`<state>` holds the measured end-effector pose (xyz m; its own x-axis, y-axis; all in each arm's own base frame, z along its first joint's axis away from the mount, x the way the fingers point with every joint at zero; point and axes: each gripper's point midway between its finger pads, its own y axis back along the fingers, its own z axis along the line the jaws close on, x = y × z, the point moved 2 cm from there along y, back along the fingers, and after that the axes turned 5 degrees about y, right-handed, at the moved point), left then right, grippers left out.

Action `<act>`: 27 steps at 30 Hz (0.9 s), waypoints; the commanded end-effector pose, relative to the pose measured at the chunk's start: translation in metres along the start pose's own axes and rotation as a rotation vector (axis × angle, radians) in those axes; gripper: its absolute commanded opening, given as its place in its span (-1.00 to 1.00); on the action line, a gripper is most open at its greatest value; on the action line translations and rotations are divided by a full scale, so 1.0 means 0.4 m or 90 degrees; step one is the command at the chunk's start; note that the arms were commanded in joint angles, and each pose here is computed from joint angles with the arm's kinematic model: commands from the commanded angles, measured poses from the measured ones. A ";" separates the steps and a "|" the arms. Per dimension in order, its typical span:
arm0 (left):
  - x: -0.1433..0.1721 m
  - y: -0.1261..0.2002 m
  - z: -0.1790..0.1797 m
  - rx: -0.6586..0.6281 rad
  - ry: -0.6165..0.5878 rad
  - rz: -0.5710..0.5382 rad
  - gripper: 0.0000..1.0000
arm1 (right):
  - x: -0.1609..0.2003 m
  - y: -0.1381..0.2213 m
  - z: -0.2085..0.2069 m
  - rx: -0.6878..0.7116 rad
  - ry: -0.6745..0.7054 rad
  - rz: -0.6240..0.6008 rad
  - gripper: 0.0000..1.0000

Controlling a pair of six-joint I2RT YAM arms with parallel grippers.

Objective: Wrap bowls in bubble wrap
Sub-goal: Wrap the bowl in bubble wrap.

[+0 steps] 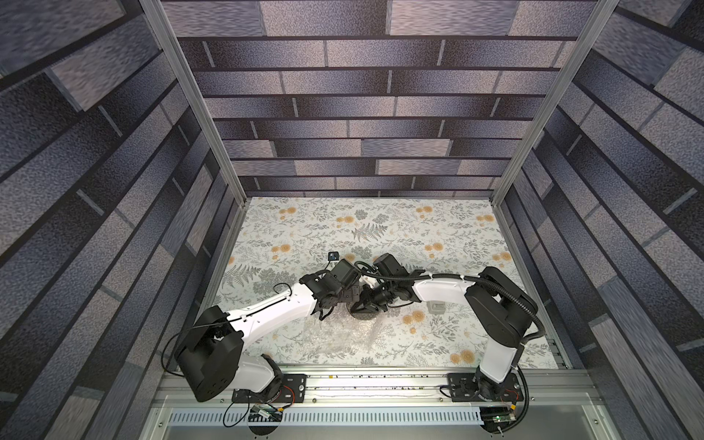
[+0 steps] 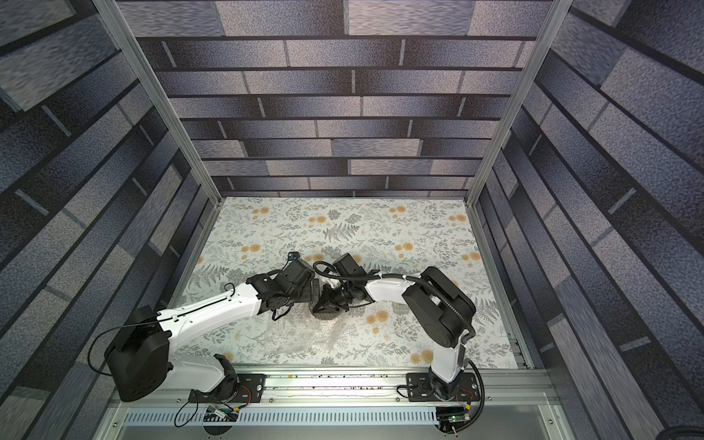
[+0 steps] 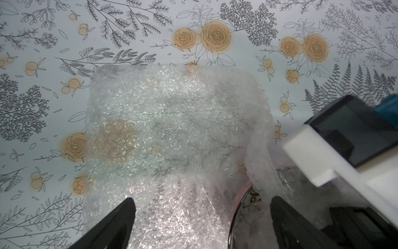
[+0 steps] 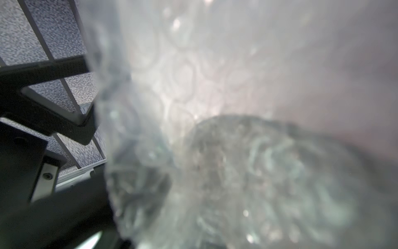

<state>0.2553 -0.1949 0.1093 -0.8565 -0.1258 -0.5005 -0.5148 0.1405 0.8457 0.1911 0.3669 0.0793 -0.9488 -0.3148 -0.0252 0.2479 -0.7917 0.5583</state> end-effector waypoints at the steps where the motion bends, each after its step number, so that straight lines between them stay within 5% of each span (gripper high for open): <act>1: -0.002 0.006 0.020 -0.019 0.007 -0.001 1.00 | 0.047 -0.039 -0.087 0.072 -0.041 0.037 -1.00; 11: -0.045 0.049 0.043 0.008 0.035 -0.024 1.00 | 0.037 -0.019 -0.022 0.020 -0.006 0.027 -1.00; 27: 0.025 -0.049 -0.036 0.037 0.024 0.024 1.00 | 0.060 0.004 0.025 -0.003 0.032 0.033 -1.00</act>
<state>0.2595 -0.2055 0.0995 -0.8652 -0.1476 -0.4791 -0.4997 0.1771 0.8479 0.1820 0.3653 0.0834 -0.9380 -0.3437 -0.0463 0.2586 -0.7823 0.5667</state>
